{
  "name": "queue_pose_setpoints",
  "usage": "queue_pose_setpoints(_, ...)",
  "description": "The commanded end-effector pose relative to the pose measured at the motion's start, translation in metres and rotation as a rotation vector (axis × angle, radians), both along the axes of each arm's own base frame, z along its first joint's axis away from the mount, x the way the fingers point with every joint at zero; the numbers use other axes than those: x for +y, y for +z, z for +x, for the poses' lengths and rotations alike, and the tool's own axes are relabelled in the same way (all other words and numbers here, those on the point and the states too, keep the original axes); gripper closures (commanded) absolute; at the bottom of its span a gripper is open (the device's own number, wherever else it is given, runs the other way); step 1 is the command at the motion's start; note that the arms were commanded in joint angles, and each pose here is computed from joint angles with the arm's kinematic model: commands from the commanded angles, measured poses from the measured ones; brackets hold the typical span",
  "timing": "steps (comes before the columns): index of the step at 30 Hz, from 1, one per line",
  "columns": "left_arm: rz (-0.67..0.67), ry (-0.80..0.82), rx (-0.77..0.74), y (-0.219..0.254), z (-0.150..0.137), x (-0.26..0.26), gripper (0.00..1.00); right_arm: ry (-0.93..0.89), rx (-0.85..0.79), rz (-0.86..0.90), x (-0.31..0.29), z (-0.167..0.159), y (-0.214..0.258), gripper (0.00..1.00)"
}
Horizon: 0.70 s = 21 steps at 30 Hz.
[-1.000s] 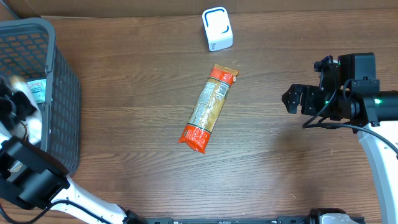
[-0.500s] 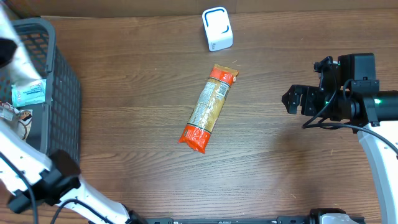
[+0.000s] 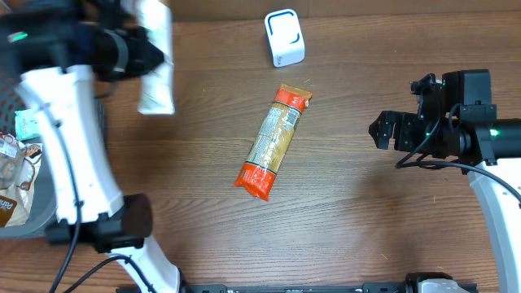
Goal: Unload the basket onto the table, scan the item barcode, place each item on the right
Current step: 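Place the white tube beside the spaghetti pack with the left gripper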
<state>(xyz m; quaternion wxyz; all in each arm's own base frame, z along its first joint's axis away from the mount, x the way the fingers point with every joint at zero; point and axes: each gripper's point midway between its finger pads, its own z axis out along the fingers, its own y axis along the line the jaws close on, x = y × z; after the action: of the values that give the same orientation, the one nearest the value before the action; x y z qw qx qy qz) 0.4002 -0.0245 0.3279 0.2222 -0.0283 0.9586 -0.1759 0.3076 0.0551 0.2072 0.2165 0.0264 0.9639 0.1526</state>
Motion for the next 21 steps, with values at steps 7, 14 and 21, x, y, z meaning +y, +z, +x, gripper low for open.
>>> queue_pose_setpoints(7, 0.165, -0.128, 0.249, -0.131, -0.003, -0.081, 0.96, 0.002, -0.029, -0.005, 0.001, 0.005, 0.009, 0.0)
queue_pose_setpoints(14, 0.294, -0.074, 0.281, -0.212, -0.003, -0.083, 0.96, 0.002, -0.026, -0.005, 0.001, 0.004, 0.008, 0.0)
queue_pose_setpoints(21, 0.228, 0.009, 0.265, -0.272, -0.003, -0.095, 0.96, 0.002, -0.027, -0.005, 0.001, 0.004, 0.008, 0.0)
